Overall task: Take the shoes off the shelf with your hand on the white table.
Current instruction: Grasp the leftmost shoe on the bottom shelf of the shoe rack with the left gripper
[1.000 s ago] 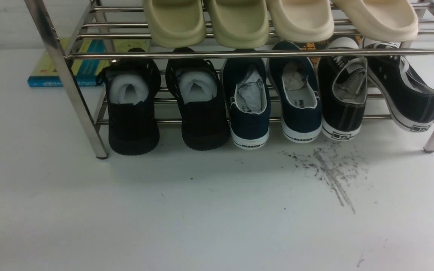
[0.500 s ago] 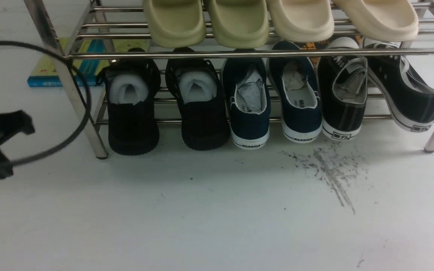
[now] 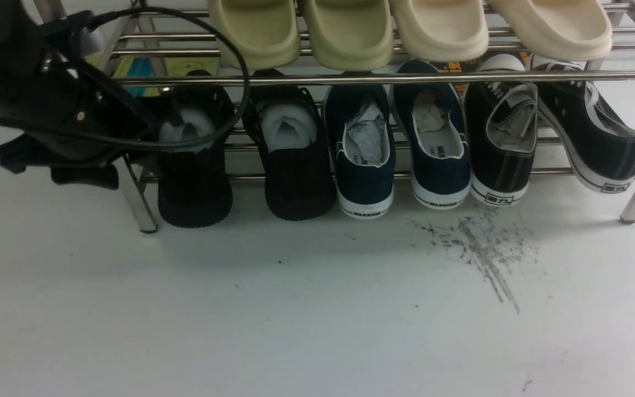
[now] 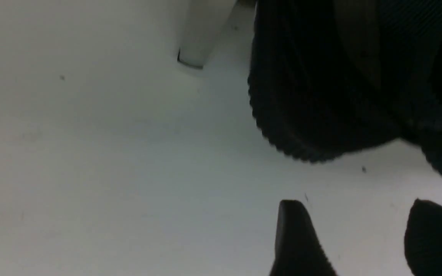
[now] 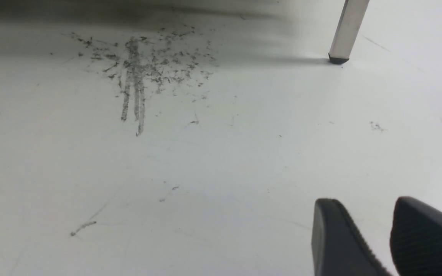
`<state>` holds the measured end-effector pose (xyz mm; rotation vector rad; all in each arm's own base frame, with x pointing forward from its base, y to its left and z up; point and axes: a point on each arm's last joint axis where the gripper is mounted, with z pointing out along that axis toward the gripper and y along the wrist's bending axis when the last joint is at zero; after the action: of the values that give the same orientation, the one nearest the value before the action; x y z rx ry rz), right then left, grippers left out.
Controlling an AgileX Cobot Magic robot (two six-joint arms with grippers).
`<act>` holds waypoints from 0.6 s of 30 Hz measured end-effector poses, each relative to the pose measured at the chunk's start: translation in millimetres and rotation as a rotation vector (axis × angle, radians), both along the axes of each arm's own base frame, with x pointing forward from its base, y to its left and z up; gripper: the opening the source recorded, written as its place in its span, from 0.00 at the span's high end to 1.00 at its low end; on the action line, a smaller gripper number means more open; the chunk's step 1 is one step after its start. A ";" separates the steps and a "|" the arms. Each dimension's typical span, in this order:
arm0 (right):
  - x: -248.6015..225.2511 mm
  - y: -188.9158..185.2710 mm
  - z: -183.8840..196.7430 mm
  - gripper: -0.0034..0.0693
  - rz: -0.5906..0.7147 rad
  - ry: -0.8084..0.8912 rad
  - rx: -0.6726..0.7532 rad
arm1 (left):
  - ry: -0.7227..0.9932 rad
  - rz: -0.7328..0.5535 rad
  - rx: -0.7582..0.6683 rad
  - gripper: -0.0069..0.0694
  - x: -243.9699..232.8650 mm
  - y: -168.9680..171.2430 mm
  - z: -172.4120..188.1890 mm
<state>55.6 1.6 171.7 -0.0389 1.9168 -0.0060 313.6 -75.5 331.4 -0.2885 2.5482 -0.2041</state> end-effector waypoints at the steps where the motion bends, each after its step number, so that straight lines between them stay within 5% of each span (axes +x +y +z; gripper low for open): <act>1: 0.0 0.0 0.0 0.62 0.000 0.000 0.000 | -0.025 0.026 0.014 0.36 4.1 -1.1 0.2; 18: 0.0 0.0 0.0 0.62 0.000 0.000 0.000 | -0.101 0.115 0.014 0.34 46.6 -10.5 -38.2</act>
<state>55.6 1.6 171.7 -0.0389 1.9168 -0.0060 360.3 -86.1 293.2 -0.4074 2.4236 -0.1527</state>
